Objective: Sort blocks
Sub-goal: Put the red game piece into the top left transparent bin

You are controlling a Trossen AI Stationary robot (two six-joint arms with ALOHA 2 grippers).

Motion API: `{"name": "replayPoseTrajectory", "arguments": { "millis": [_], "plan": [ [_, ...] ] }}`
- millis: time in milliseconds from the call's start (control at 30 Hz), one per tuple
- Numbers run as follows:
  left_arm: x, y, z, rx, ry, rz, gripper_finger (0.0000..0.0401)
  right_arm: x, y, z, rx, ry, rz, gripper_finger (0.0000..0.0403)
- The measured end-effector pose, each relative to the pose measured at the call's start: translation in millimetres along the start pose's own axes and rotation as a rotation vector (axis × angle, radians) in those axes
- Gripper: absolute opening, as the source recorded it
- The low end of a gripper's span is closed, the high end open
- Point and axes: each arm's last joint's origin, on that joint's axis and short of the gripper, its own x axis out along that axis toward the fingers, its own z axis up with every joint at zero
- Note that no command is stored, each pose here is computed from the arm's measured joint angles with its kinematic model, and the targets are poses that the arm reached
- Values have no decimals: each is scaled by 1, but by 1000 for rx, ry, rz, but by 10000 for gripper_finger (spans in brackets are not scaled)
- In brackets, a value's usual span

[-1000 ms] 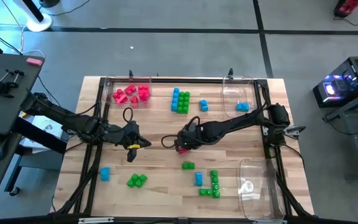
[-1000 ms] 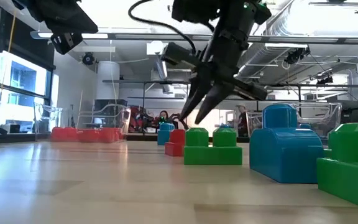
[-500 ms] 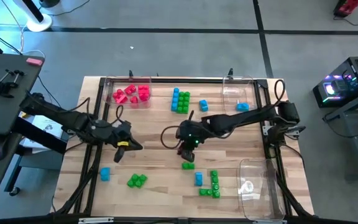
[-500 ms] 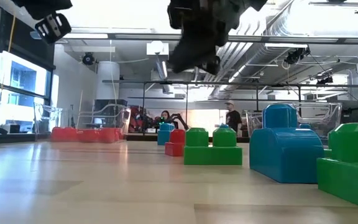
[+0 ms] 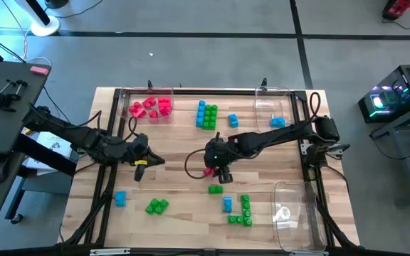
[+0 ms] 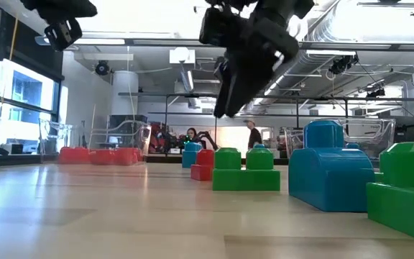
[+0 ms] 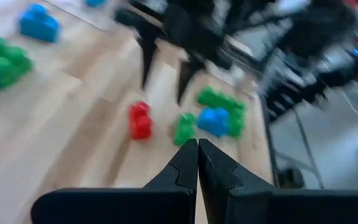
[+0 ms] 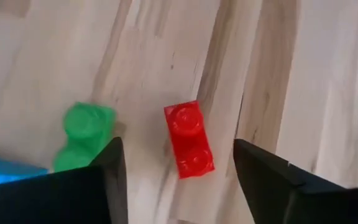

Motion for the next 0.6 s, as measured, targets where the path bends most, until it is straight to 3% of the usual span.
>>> {"name": "replayPoseTrajectory", "arguments": {
  "millis": [233, 367, 600],
  "plan": [
    [15, -1, 5, -127, -162, 153, 0, 28, -18, -7, -116, 30, 41, 199],
    [31, -6, 8, -186, -240, 169, 0, 43, -28, -14, -145, 45, 97, 193],
    [58, -10, 6, -123, -263, 185, 26, 61, -35, -23, -186, 87, 128, 171]
  ]
}}
